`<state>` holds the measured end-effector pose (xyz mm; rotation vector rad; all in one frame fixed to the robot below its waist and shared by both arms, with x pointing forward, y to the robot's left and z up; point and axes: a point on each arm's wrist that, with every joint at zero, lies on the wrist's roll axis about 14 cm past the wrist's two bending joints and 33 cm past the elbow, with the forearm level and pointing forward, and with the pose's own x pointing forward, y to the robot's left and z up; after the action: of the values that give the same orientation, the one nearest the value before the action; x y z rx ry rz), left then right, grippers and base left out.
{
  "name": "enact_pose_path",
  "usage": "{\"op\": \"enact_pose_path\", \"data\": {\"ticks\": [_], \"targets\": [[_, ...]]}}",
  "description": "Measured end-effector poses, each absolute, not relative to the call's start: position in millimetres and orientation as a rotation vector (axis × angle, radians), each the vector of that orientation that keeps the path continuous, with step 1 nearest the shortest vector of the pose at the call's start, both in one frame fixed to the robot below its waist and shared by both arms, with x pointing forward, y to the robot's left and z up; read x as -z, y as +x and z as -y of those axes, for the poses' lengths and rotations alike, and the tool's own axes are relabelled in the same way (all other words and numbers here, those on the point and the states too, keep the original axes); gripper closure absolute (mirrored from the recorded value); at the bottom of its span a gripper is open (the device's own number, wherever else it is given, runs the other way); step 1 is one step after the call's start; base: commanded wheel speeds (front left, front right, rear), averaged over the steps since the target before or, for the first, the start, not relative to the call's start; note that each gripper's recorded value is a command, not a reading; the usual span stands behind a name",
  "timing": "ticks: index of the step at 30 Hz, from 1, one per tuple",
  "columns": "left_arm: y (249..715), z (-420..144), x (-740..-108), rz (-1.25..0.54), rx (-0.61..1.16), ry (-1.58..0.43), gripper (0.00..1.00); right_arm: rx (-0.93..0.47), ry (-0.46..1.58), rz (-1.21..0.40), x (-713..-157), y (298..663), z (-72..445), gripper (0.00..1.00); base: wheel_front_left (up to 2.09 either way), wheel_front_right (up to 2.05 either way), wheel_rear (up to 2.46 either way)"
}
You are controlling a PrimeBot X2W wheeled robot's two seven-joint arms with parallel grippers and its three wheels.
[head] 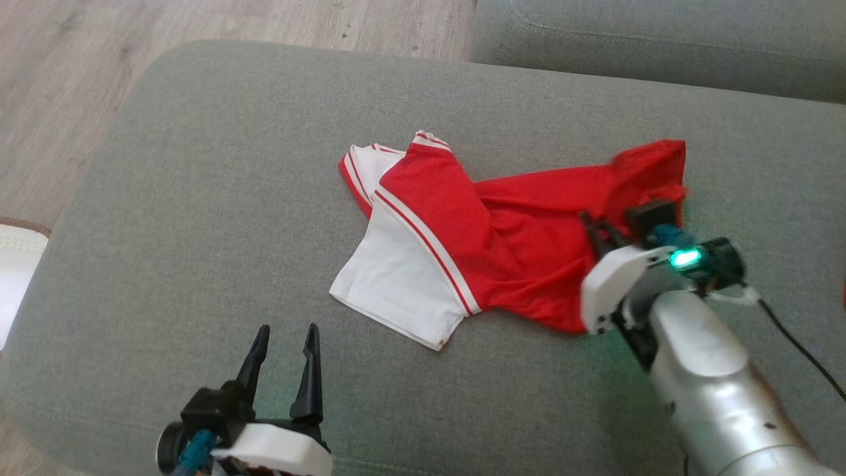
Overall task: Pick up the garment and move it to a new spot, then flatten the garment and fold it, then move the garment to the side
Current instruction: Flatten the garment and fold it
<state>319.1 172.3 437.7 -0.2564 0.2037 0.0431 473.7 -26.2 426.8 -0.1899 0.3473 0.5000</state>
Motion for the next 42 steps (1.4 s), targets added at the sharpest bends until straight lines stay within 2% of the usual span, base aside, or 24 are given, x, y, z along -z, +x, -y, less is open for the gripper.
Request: {"op": "enact_pose_path", "data": {"ticks": [1, 2, 3, 4, 10, 16, 23, 34, 38, 39, 40, 42], "targets": [[319, -173, -437, -0.205, -0.044, -0.256, 0.00, -0.532, -0.205, -0.354, -425, 469, 18, 1.00, 0.00, 0.00, 0.00], [319, -173, -437, -0.204, -0.048, -0.262, 0.00, -0.590, -0.218, -0.353, -424, 461, 2, 0.67, 0.00, 0.00, 0.00], [319, -173, -437, -0.201, -0.049, -0.263, 0.00, -0.614, -0.216, -0.352, -424, 456, -5, 0.14, 0.00, 0.00, 0.00], [319, -173, -437, -0.203, -0.049, -0.263, 0.00, -0.634, -0.214, -0.353, -423, 452, -10, 0.00, 0.00, 0.00, 0.00], [320, -172, -435, -0.208, -0.044, -0.264, 0.00, -0.660, -0.152, -0.317, -432, 442, -21, 0.00, 0.00, 0.00, 0.00], [322, -169, -437, -0.199, -0.038, -0.267, 0.00, -0.554, -0.065, -0.257, -449, 451, 6, 0.00, 0.00, 0.00, 0.00], [326, -166, -432, -0.217, -0.032, -0.266, 0.00, -0.494, -0.078, -0.352, -424, 439, 30, 0.00, 0.00, 0.00, 0.00], [330, -172, -431, -0.213, -0.057, -0.270, 0.00, -0.550, -0.132, -0.438, -418, 460, 7, 0.00, 0.00, 0.00, 0.00], [326, -177, -428, -0.223, -0.075, -0.270, 0.00, -0.588, -0.165, -0.514, -404, 455, -2, 0.00, 0.00, 0.00, 0.00], [326, -177, -428, -0.224, -0.078, -0.269, 0.00, -0.596, -0.168, -0.529, -400, 453, -2, 0.11, 0.00, 0.00, 0.00], [325, -178, -427, -0.225, -0.080, -0.270, 0.00, -0.599, -0.166, -0.541, -398, 452, -2, 0.46, 0.00, 0.00, 0.00], [325, -178, -427, -0.224, -0.081, -0.270, 0.00, -0.607, -0.167, -0.548, -396, 450, -4, 0.82, 0.00, 0.00, 0.00]]}}
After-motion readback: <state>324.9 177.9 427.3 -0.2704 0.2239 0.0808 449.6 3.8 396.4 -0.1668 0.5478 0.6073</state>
